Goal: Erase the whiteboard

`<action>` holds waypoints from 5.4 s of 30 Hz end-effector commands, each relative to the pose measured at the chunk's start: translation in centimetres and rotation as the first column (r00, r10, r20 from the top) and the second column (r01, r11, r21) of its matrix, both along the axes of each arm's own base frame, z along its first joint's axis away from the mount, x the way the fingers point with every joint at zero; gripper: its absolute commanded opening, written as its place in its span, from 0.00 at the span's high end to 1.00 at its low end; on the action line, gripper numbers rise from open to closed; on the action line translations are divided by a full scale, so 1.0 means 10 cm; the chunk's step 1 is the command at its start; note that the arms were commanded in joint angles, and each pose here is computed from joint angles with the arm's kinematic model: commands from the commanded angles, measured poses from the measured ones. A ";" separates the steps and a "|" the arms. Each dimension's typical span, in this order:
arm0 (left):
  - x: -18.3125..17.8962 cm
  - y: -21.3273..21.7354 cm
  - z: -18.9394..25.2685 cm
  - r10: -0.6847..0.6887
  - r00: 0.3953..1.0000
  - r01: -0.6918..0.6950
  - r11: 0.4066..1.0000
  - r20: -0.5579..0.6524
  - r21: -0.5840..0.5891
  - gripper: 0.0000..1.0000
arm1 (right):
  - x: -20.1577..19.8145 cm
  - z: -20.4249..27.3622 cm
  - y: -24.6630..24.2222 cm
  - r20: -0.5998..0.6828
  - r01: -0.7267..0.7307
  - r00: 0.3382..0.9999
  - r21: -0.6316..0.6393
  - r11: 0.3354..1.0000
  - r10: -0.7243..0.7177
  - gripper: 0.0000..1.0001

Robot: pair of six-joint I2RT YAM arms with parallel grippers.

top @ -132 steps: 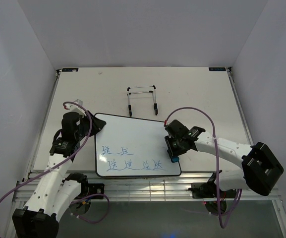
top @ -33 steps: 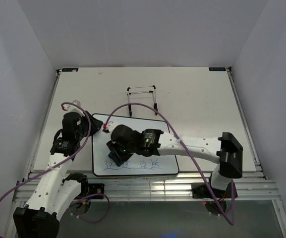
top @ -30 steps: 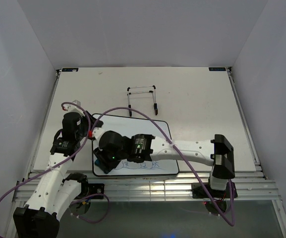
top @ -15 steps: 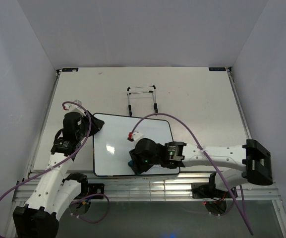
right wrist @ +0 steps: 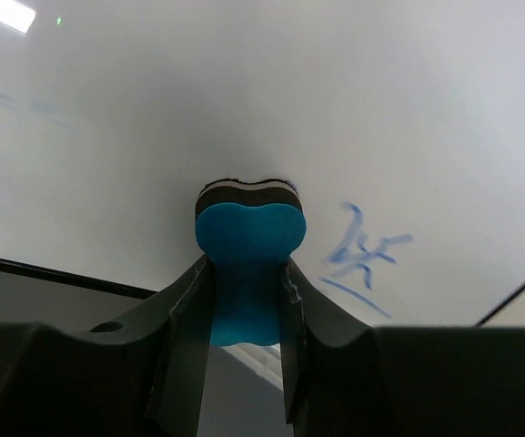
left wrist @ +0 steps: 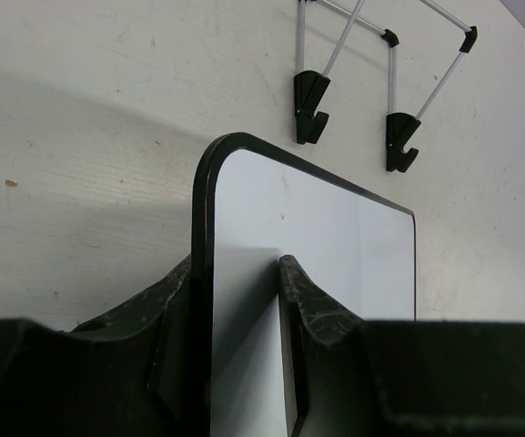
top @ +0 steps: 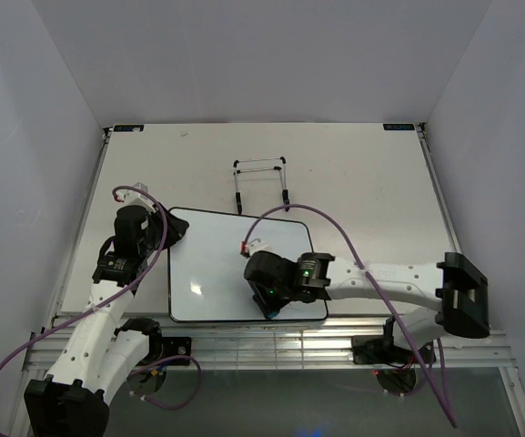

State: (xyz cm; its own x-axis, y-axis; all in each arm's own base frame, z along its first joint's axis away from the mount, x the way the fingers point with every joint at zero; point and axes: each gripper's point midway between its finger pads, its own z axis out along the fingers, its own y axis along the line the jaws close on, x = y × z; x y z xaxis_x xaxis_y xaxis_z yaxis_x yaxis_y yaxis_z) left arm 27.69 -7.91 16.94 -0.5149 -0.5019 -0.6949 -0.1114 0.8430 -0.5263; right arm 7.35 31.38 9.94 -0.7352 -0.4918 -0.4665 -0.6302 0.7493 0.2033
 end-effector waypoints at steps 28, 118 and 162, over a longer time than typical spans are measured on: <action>0.09 0.18 0.22 0.056 0.994 -0.065 0.993 0.090 0.095 1.00 | -0.14 -1.01 -1.36 -0.198 0.261 0.943 -0.059 0.964 -0.267 0.92; -0.18 -0.05 0.81 -0.078 0.973 0.061 0.995 0.217 0.083 1.00 | 2.05 -0.51 -2.34 -0.041 0.580 0.800 -0.201 0.789 -0.598 0.84; 0.37 -0.55 1.16 -0.258 0.958 0.287 0.849 0.126 -0.444 1.00 | 1.86 0.77 -2.43 0.216 0.598 0.759 0.140 0.789 -0.614 0.10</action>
